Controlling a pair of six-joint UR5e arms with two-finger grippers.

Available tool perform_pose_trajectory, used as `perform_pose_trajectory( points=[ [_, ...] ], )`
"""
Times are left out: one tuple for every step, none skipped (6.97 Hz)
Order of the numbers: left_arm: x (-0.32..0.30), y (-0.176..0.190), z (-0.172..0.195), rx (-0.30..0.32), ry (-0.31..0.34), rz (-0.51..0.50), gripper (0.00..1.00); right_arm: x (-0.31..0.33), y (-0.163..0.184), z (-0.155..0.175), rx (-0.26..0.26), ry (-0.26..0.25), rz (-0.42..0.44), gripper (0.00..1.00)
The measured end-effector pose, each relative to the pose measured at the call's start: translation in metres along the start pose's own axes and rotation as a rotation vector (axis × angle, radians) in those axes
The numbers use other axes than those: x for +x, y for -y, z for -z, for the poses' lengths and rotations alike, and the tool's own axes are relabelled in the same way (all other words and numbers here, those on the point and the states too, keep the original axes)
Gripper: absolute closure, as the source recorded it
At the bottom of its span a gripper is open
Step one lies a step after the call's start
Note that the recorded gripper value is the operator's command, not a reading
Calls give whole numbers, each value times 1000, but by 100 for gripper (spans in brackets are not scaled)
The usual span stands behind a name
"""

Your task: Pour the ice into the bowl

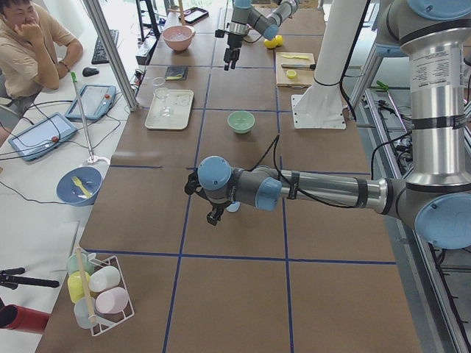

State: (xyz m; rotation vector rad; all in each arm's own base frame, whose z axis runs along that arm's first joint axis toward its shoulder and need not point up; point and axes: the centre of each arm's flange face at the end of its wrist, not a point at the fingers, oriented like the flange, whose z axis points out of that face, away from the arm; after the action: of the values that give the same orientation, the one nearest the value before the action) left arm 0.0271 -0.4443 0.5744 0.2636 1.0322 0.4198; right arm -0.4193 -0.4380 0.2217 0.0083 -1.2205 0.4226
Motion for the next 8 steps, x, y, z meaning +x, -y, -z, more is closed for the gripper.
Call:
perform_pose_trajectory(
  points=[
    [23,13,-14,18,-21,25,0,5,5,6,9,1,-7,0],
    [59,27,-26,62,-58,54,0,10,8,13,17,3,-11,0],
    [88,32,-29,128,-103,43,0,15,10,18,24,3,-15,0],
    [105,28,-29,176,-138,27,0,20,12,20,30,-2,-18,0],
    [115,27,-28,209,-154,47,0,25,14,19,33,-10,-21,0],
    [123,27,-37,251,-134,115,0,29,15,19,35,-16,-24,0],
    [133,24,-62,309,-72,179,0,31,15,19,35,-19,-27,0],
    [143,9,-93,382,29,213,0,32,14,19,35,-19,-27,0]
  ],
)
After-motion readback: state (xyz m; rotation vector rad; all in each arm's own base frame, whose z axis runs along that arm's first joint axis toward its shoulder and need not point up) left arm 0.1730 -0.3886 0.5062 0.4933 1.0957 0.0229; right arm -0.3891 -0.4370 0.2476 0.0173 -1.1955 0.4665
